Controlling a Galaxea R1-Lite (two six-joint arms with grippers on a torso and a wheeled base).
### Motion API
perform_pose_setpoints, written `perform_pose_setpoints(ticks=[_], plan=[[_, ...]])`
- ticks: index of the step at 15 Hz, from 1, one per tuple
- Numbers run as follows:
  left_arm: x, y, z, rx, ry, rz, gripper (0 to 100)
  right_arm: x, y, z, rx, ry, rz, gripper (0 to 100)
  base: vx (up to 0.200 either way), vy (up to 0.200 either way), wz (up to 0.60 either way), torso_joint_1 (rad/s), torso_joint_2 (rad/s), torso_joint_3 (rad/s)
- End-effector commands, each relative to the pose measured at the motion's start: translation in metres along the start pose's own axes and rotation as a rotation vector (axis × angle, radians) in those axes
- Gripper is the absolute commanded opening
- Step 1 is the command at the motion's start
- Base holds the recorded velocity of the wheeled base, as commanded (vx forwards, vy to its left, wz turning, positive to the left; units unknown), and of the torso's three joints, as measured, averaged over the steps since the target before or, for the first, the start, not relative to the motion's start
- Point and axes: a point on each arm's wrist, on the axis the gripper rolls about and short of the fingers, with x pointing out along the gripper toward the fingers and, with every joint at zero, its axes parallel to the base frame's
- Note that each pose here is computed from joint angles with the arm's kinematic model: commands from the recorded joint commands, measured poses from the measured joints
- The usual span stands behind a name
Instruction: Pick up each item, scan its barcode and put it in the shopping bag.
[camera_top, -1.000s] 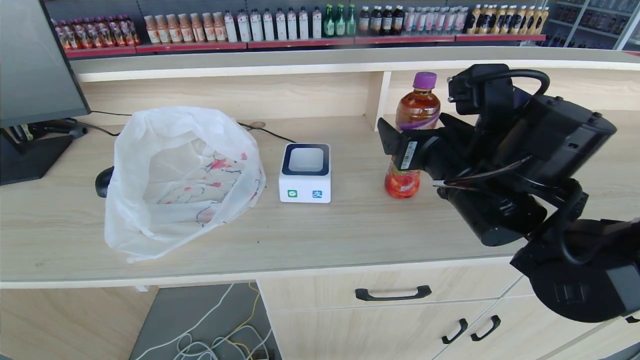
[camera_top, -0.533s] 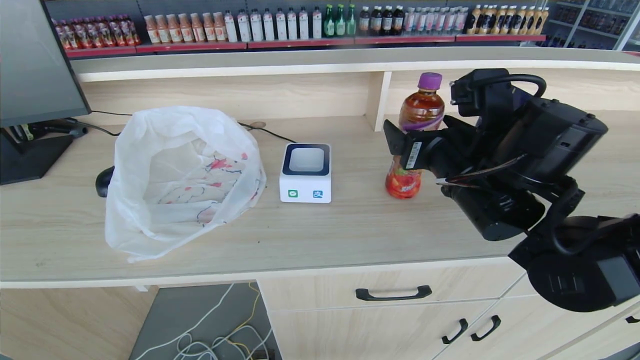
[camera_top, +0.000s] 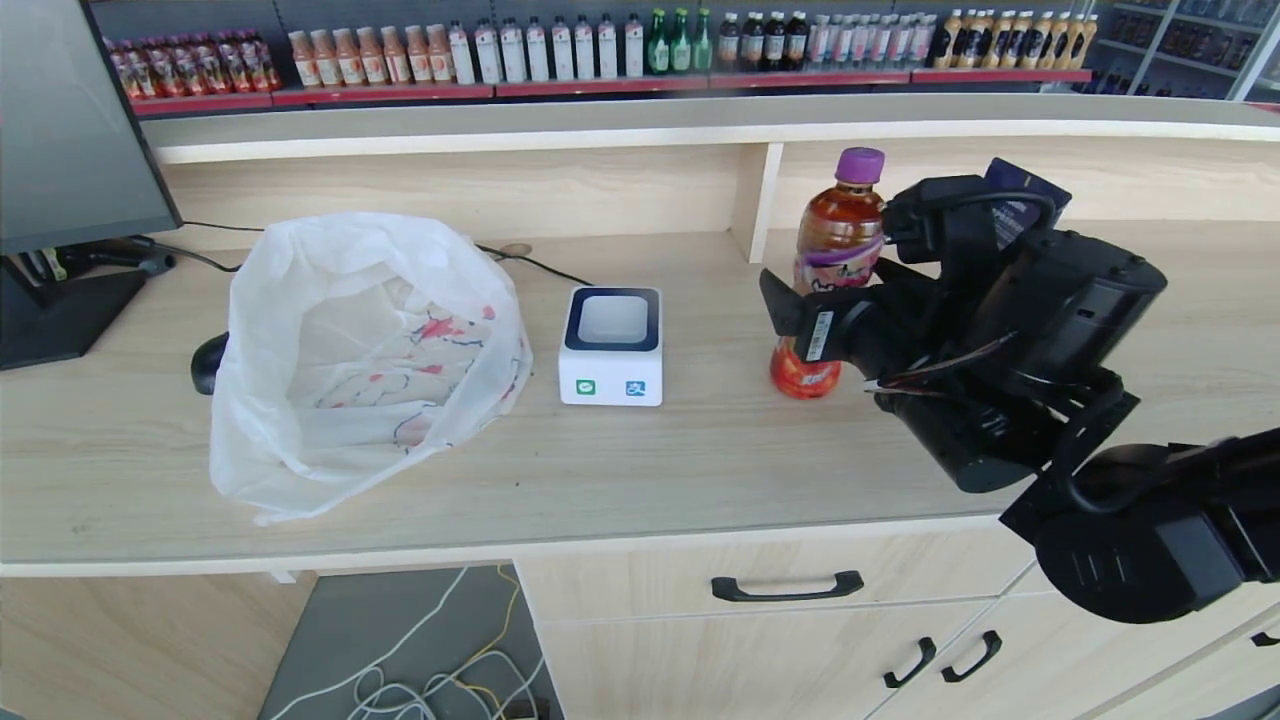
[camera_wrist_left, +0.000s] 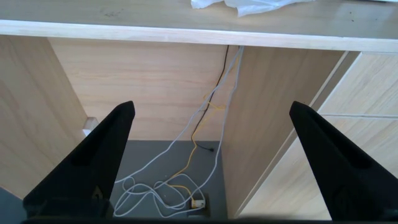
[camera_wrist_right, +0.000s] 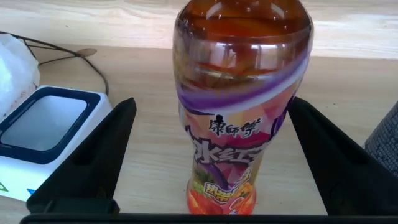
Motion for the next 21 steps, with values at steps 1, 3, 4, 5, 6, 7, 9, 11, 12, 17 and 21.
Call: perform_pose_setpoints(ticks=[1, 3, 4, 5, 6, 7, 9, 11, 12, 17, 21], plan=[[0.000, 0.000, 0.000, 0.001, 0.001, 0.000, 100, 0.002, 0.000, -0.006, -0.004, 0.013, -0.001, 100, 0.000, 0.000, 0.00, 0.000, 0.00, 0.000], [0.000, 0.000, 0.000, 0.001, 0.001, 0.000, 100, 0.005, 0.002, -0.016, 0.019, 0.039, -0.002, 100, 0.000, 0.000, 0.00, 0.000, 0.00, 0.000], [0.000, 0.000, 0.000, -0.001, 0.002, 0.000, 100, 0.006, 0.003, -0.019, 0.022, 0.043, -0.003, 100, 0.000, 0.000, 0.00, 0.000, 0.00, 0.000], [0.000, 0.000, 0.000, 0.001, 0.001, 0.000, 100, 0.009, 0.001, -0.021, 0.019, 0.046, -0.010, 100, 0.000, 0.000, 0.00, 0.000, 0.00, 0.000], [0.000, 0.000, 0.000, 0.001, 0.001, 0.000, 100, 0.011, -0.002, -0.023, 0.018, 0.047, -0.021, 100, 0.000, 0.000, 0.00, 0.000, 0.00, 0.000], [0.000, 0.000, 0.000, 0.001, -0.001, 0.000, 100, 0.013, -0.002, -0.027, 0.016, 0.050, -0.022, 100, 0.000, 0.000, 0.00, 0.000, 0.00, 0.000], [0.000, 0.000, 0.000, 0.001, -0.001, 0.000, 100, 0.016, 0.000, -0.035, 0.012, 0.056, -0.006, 100, 0.000, 0.000, 0.00, 0.000, 0.00, 0.000], [0.000, 0.000, 0.000, -0.001, 0.001, 0.000, 100, 0.018, 0.000, -0.038, 0.013, 0.056, -0.007, 100, 0.000, 0.000, 0.00, 0.000, 0.00, 0.000], [0.000, 0.000, 0.000, 0.001, -0.001, 0.000, 100, 0.021, -0.006, -0.039, 0.012, 0.052, -0.023, 100, 0.000, 0.000, 0.00, 0.000, 0.00, 0.000], [0.000, 0.000, 0.000, 0.001, 0.001, 0.000, 100, 0.025, -0.015, -0.032, 0.012, 0.022, -0.014, 100, 0.000, 0.000, 0.00, 0.000, 0.00, 0.000], [0.000, 0.000, 0.000, 0.001, -0.001, 0.000, 100, 0.030, -0.016, -0.026, 0.018, -0.004, -0.020, 100, 0.000, 0.000, 0.00, 0.000, 0.00, 0.000]])
